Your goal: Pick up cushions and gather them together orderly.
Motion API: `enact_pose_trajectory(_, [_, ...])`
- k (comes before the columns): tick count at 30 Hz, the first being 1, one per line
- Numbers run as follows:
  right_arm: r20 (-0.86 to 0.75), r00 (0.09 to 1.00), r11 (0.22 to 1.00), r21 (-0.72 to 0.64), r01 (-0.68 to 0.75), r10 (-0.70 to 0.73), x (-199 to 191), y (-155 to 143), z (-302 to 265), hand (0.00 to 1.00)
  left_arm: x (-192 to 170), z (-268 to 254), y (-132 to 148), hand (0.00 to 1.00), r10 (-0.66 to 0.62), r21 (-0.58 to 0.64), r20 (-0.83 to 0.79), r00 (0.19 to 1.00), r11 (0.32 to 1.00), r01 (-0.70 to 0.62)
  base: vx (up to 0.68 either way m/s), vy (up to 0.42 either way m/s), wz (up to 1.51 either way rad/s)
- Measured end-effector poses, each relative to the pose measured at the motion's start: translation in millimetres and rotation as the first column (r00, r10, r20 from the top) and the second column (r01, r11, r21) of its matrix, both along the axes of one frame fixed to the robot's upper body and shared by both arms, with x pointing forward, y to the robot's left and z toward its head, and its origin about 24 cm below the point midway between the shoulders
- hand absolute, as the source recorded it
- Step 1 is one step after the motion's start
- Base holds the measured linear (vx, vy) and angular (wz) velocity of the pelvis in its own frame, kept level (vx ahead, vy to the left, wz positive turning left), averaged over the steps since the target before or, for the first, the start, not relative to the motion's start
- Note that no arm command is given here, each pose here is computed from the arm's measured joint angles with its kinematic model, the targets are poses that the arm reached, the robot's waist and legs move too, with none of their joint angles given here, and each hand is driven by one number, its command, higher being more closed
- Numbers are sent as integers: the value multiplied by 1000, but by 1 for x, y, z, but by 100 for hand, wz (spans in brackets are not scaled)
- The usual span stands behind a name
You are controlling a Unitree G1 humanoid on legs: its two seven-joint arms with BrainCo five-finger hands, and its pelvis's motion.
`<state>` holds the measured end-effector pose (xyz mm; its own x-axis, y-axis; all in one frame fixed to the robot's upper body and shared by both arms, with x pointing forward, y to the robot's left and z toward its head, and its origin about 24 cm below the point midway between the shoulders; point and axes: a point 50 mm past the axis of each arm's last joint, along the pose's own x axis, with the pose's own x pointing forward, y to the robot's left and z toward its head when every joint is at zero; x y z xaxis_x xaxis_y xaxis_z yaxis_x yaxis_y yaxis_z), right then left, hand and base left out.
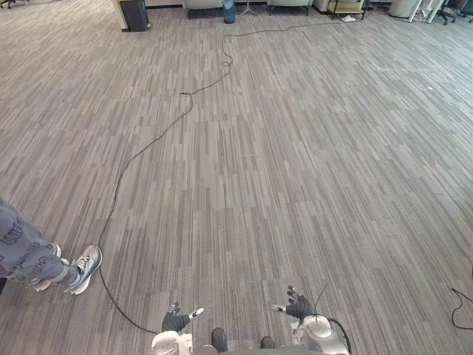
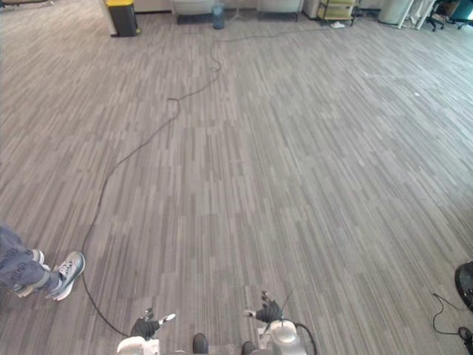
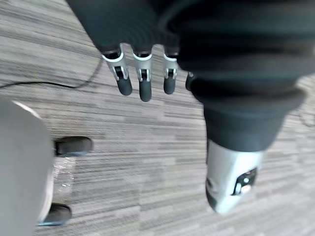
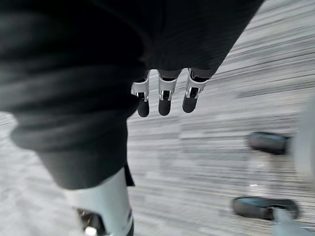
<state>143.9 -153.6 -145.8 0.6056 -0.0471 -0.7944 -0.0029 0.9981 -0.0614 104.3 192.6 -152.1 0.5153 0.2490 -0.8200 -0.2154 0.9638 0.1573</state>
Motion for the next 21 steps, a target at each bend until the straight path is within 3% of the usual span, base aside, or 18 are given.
enact_pose_trajectory(11, [-51, 982, 983, 18, 182, -180, -5, -16, -5, 0, -4, -4, 5, 0, 54, -11, -38, 998, 998, -54, 1, 0, 2])
enact_pose_trajectory(21, [-103, 917, 918, 57, 392, -385, -17, -33, -10, 0, 0, -4, 5, 0, 33, -10, -44, 998, 999, -34, 68, 13, 15])
